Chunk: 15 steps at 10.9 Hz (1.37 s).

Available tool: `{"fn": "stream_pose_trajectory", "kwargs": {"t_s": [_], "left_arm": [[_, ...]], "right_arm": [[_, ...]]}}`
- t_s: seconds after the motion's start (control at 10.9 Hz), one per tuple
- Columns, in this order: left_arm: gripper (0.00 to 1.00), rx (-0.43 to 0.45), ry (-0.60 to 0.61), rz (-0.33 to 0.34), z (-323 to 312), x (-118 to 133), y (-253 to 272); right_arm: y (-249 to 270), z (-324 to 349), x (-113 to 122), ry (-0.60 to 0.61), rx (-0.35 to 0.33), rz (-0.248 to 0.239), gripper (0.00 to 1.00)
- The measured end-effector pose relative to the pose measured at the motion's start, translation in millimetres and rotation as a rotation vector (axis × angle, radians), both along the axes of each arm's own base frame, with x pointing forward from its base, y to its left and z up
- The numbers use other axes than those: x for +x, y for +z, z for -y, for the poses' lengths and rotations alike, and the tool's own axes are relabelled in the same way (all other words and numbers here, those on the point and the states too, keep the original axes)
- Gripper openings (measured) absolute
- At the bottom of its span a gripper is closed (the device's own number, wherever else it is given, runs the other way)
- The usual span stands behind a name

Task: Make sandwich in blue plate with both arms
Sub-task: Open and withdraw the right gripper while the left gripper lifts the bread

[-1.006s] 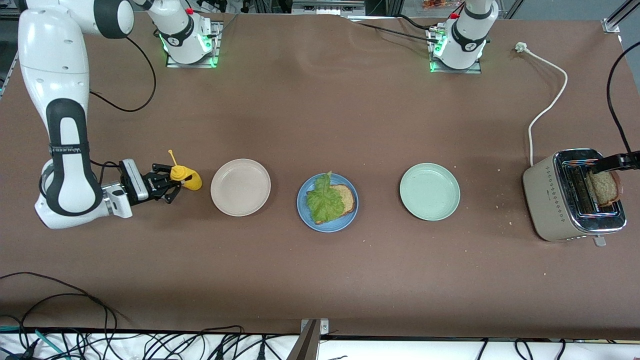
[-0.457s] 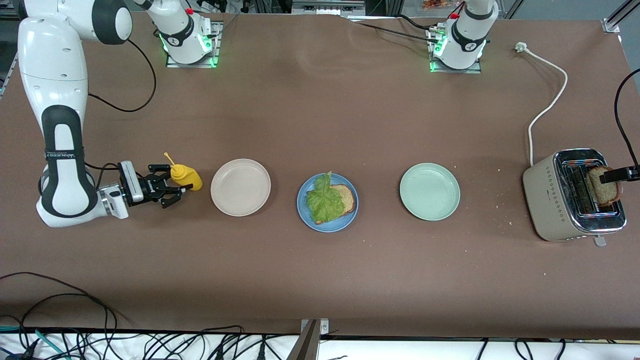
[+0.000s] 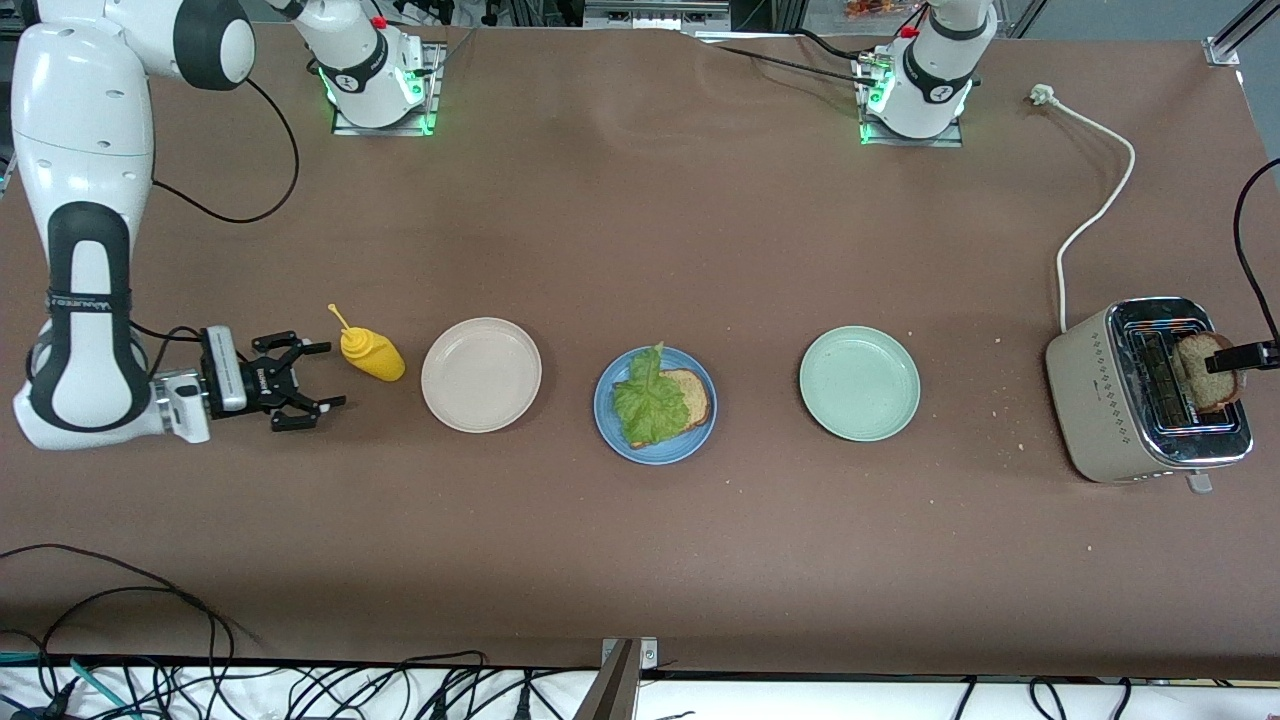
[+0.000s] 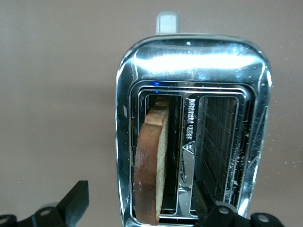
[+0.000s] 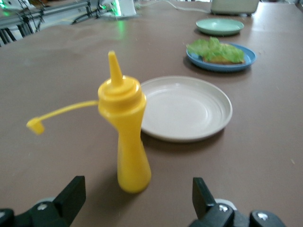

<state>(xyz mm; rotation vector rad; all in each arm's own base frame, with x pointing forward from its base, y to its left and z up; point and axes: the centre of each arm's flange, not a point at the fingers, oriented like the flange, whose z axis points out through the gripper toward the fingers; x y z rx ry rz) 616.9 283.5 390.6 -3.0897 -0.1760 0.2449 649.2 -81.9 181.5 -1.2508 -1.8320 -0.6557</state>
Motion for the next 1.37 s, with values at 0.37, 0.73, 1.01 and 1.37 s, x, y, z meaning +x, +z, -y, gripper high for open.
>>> {"fn": "stream_pose_trajectory", "kwargs": {"t_s": [0.37,0.73,1.01,1.37], "left_arm": [[0.58,-0.009,-0.033,-0.006,2,3,-7],[0.12,-0.013,-0.064,-0.004,2,4,-6],[0.11,-0.005,-0.102,0.024,0,7,13],[0.08,0.010,-0.115,0.063,12,-17,108]], "right_arm": [[32,43,7,-0.163,-0.140,-0.067,1.00],[146,32,32,-0.383,-0.389,-0.241,1.00],[213,-10,31,-0.526,-0.543,-0.358,1.00],[252,-27,24,-0.619,-0.664,-0.407,1.00]]}}
